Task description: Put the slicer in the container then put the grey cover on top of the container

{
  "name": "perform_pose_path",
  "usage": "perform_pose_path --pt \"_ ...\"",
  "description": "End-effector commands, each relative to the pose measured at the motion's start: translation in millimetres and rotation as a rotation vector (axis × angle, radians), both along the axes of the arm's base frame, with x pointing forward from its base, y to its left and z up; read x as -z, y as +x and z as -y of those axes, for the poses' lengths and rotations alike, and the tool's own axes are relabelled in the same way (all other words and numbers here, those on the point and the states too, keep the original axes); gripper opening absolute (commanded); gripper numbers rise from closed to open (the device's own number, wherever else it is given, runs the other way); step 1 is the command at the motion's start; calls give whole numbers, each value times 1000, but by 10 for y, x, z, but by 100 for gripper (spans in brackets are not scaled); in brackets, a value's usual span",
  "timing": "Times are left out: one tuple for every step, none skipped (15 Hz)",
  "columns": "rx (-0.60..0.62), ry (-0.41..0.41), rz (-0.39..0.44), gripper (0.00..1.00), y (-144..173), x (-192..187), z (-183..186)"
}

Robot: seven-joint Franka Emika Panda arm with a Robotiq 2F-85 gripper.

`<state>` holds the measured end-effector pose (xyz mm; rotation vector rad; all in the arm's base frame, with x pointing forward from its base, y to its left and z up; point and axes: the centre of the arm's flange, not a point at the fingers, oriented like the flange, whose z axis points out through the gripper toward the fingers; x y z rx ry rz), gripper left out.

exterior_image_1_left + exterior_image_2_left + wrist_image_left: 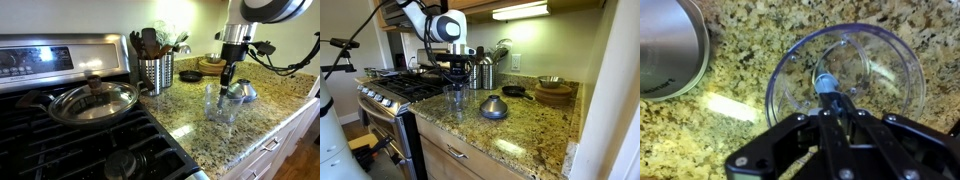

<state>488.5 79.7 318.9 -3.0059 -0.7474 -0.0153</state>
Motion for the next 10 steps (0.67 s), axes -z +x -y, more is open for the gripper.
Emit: perform_pose_path --pt "-6 -10 -3 8 -78 107 41" --pt "-6 -11 -6 8 -89 123 46" --pt "-7 -10 -8 8 -90 131 49" --pt "-3 -9 -14 8 -93 153 58" --pt "0 -8 -16 8 -96 162 60" --pt "3 -7 -21 8 -108 179 60" --pt "1 -5 -23 8 -115 184 60" --pt "0 -1 -26 8 -134 194 53" --pt "-1 2 -27 8 -144 198 48" --pt "-5 5 -29 8 -157 211 36"
